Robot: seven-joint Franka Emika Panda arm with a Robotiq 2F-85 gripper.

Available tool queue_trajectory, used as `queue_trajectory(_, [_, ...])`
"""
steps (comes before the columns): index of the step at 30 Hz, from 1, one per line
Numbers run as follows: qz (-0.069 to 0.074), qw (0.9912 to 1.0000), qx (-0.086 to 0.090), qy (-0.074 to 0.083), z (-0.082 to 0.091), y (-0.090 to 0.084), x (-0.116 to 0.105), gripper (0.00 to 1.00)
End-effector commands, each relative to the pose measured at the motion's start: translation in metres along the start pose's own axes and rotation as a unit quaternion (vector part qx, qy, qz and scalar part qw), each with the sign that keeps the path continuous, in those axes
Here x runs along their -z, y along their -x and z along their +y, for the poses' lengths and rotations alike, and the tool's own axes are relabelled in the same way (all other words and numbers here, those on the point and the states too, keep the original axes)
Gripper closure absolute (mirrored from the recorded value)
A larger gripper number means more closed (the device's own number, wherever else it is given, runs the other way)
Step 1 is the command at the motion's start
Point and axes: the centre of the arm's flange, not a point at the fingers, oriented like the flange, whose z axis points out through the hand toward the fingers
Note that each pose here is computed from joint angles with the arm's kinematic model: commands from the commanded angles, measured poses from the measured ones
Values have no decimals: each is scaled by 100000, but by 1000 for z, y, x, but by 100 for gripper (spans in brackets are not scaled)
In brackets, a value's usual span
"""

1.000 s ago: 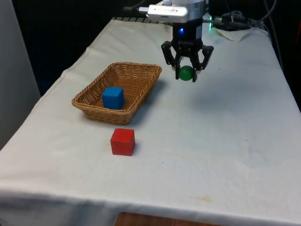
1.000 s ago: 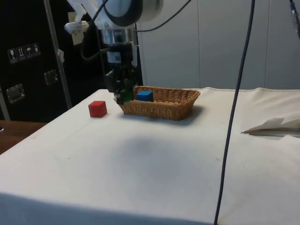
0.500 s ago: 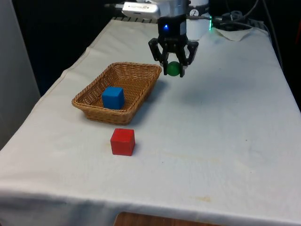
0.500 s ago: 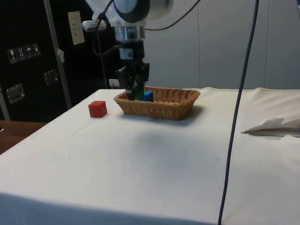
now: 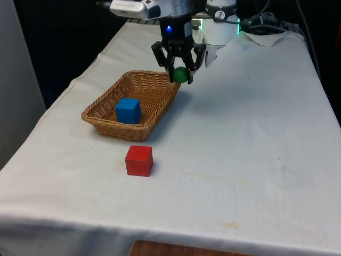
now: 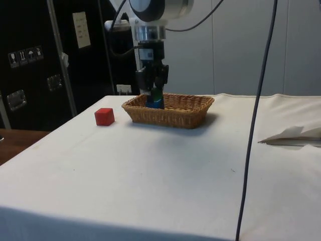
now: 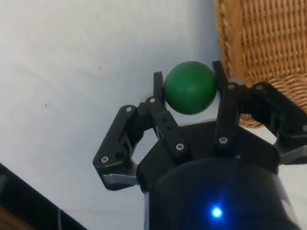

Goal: Place all non-red objects into the basket.

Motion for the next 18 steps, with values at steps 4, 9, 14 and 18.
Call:
queue_trajectory(4, [-30,100000,105,-219,11,1,0,100])
queue_trajectory(9, [191,99992,525,-1158,35,4,-1,100])
queue_trajectory(14, [113,99986,1004,-1345,47,4,-5,100])
queue_trajectory(18, [-59,99985,1325,-1127,54,4,-10,100])
